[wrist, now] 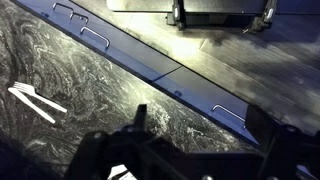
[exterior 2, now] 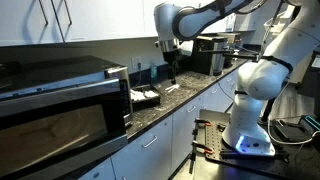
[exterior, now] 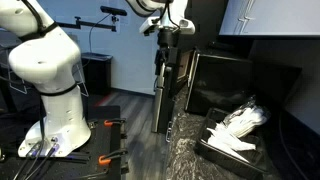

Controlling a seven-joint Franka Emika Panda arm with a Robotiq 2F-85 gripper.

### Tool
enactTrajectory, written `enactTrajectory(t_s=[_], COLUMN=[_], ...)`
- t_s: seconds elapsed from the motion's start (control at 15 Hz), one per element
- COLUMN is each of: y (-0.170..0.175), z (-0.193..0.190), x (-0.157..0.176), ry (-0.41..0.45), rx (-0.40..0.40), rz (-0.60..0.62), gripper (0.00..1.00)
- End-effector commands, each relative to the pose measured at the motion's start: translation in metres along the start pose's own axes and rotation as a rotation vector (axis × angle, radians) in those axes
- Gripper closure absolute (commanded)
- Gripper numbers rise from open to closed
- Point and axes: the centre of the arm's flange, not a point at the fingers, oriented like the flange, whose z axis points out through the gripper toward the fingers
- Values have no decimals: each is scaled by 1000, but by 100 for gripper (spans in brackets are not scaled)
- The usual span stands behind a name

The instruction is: Pick up the white folk from the countertop and put it on top of the microwave.

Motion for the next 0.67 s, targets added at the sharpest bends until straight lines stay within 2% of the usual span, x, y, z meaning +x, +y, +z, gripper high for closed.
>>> enactTrajectory(t_s=[0.0, 0.33, 0.6], y=[0, 0, 13], z=[0, 0, 4], x=[0, 0, -5], ry=[0, 0, 26], rx=[0, 0, 13], rz=[0, 0, 147], gripper=[0, 0, 0])
